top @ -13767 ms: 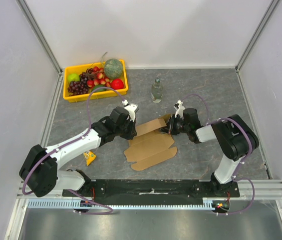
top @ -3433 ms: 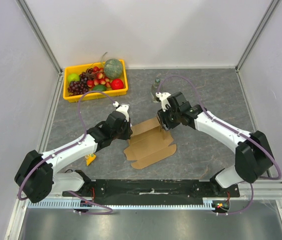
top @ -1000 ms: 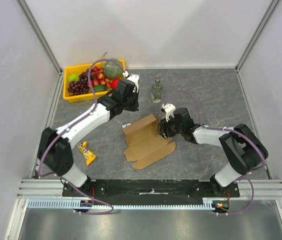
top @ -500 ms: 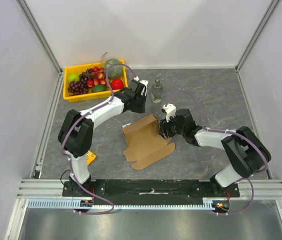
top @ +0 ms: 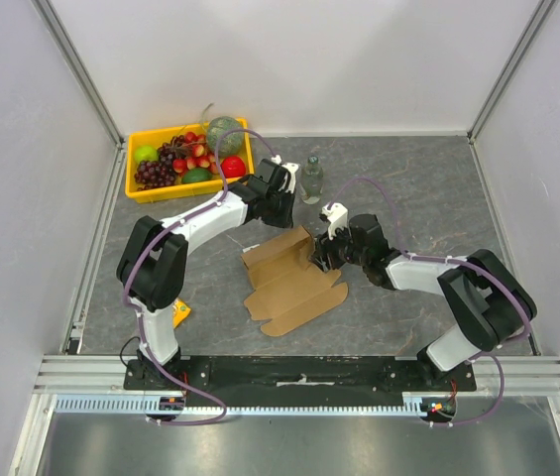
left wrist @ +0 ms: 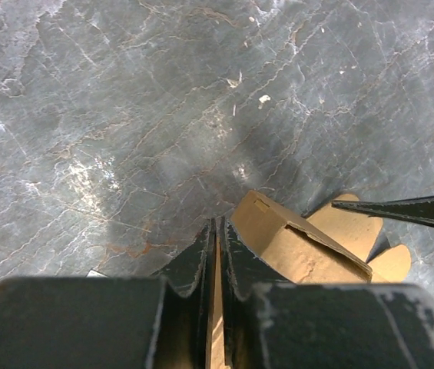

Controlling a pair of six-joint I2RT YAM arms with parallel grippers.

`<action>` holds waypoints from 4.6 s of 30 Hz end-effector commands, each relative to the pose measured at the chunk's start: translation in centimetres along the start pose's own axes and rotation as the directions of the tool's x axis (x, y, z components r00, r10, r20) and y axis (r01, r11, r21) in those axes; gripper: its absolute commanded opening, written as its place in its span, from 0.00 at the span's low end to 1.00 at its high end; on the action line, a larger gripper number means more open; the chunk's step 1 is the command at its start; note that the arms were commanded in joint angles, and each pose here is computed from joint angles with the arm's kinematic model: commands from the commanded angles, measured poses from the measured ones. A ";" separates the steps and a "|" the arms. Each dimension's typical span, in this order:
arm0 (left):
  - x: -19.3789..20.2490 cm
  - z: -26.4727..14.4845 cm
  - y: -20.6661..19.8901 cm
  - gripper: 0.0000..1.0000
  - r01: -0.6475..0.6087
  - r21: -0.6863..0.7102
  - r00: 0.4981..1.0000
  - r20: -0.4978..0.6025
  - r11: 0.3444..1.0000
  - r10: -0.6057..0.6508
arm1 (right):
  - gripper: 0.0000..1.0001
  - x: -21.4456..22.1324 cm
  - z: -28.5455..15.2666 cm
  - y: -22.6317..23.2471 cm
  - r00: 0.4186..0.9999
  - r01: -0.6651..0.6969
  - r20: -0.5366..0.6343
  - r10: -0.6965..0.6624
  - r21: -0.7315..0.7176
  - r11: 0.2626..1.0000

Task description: Fold the paper box

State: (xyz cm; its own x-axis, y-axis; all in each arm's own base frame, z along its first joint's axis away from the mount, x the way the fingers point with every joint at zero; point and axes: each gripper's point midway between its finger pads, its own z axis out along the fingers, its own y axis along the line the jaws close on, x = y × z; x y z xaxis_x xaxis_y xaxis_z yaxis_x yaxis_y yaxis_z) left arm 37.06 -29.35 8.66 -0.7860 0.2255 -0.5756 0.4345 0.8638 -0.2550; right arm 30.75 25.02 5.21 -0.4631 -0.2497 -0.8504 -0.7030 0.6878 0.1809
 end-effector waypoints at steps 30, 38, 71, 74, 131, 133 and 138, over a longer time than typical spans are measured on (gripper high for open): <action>2.0 -0.7 -1.7 0.07 0.013 0.119 1.000 -0.025 0.993 -0.011 | 0.50 -3.1 1.6 -0.5 0.972 -0.045 0.234 0.038 0.023 0.999; 2.6 -1.0 -2.4 0.07 0.048 0.163 0.999 -0.032 0.986 -0.043 | 0.47 -3.7 1.8 -0.9 0.964 -0.054 0.263 0.036 0.060 0.997; 4.2 -0.3 -3.7 0.06 0.112 0.243 0.992 -0.077 0.964 -0.096 | 0.26 -4.5 3.8 -0.4 0.958 -0.070 0.283 0.055 0.042 0.997; 4.3 -0.3 -3.6 0.06 0.106 0.235 0.993 -0.075 0.966 -0.091 | 0.26 -4.4 3.8 -0.3 0.959 -0.068 0.278 0.054 0.038 0.997; 7.6 -7.2 -7.9 0.72 -0.405 -0.529 0.894 -0.059 0.746 0.443 | 0.70 -2.9 -19.7 -5.7 0.765 -0.643 0.475 0.434 0.530 0.553; 7.5 -7.2 -7.7 0.67 -0.408 -0.544 0.892 -0.064 0.733 0.448 | 0.70 -3.0 -19.7 -5.6 0.764 -0.644 0.475 0.436 0.526 0.556; 7.6 -6.9 -7.7 0.59 -0.416 -0.542 0.887 -0.066 0.731 0.456 | 0.70 -3.0 -19.6 -5.7 0.759 -0.651 0.475 0.446 0.518 0.555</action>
State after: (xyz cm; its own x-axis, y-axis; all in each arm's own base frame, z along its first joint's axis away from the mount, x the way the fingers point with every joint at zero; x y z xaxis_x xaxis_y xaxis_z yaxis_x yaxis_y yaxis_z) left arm 23.88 -30.73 10.28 -0.5576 0.6257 -0.5455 0.4376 0.7800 0.4474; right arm 25.32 8.60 15.41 -0.4350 0.4094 -0.8019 0.1822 0.9122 0.3669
